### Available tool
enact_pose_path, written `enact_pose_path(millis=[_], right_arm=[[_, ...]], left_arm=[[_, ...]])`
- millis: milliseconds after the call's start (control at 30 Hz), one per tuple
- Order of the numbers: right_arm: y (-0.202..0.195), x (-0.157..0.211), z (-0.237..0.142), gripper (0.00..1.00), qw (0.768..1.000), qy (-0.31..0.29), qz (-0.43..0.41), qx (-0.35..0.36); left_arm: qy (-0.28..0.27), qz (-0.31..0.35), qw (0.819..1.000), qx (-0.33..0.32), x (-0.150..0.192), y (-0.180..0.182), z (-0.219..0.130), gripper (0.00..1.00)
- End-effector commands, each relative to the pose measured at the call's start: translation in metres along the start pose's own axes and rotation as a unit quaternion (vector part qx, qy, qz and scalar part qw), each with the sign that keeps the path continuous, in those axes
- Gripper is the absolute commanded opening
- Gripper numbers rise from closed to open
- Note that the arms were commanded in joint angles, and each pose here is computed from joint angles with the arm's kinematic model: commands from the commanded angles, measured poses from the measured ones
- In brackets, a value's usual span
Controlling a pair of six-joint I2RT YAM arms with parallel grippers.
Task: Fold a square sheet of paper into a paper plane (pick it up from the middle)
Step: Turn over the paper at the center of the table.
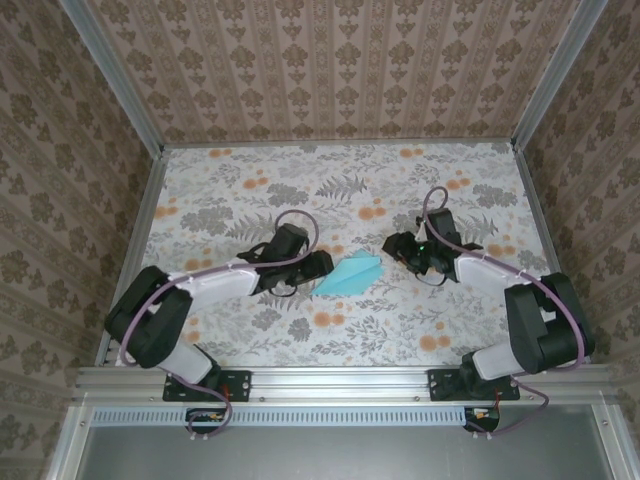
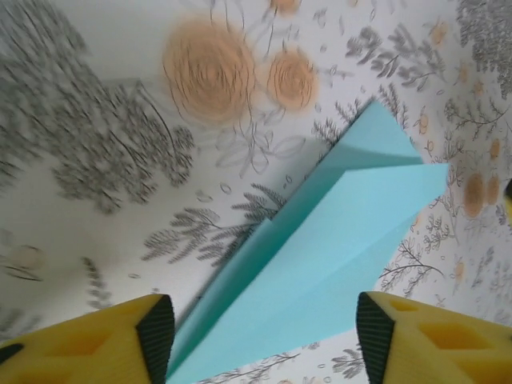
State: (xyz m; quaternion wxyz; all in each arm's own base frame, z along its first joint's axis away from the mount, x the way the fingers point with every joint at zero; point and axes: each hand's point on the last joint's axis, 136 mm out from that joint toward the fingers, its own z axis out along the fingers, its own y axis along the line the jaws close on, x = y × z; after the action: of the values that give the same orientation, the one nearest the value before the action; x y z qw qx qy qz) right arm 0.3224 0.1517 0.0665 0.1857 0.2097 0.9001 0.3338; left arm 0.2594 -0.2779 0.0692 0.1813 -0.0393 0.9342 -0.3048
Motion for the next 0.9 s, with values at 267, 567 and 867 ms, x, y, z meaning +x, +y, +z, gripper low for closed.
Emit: enact_pose_path(millis=[267, 567, 867], right_arm=[[0.025, 0.052, 0.035, 0.51, 0.999, 0.013, 0.046, -0.012], [0.037, 0.054, 0.056, 0.46, 0.999, 0.005, 0.041, -0.015], [0.059, 0.059, 0.078, 0.37, 0.997, 0.019, 0.036, -0.060]], left_arm=[[-0.102, 0.044, 0.989, -0.099, -0.030, 0.049, -0.072, 1.00], [-0.097, -0.012, 0.991, -0.092, -0.024, 0.074, -0.084, 1.00], [-0.091, -0.033, 0.992, -0.083, -0.022, 0.082, -0.090, 1.00]])
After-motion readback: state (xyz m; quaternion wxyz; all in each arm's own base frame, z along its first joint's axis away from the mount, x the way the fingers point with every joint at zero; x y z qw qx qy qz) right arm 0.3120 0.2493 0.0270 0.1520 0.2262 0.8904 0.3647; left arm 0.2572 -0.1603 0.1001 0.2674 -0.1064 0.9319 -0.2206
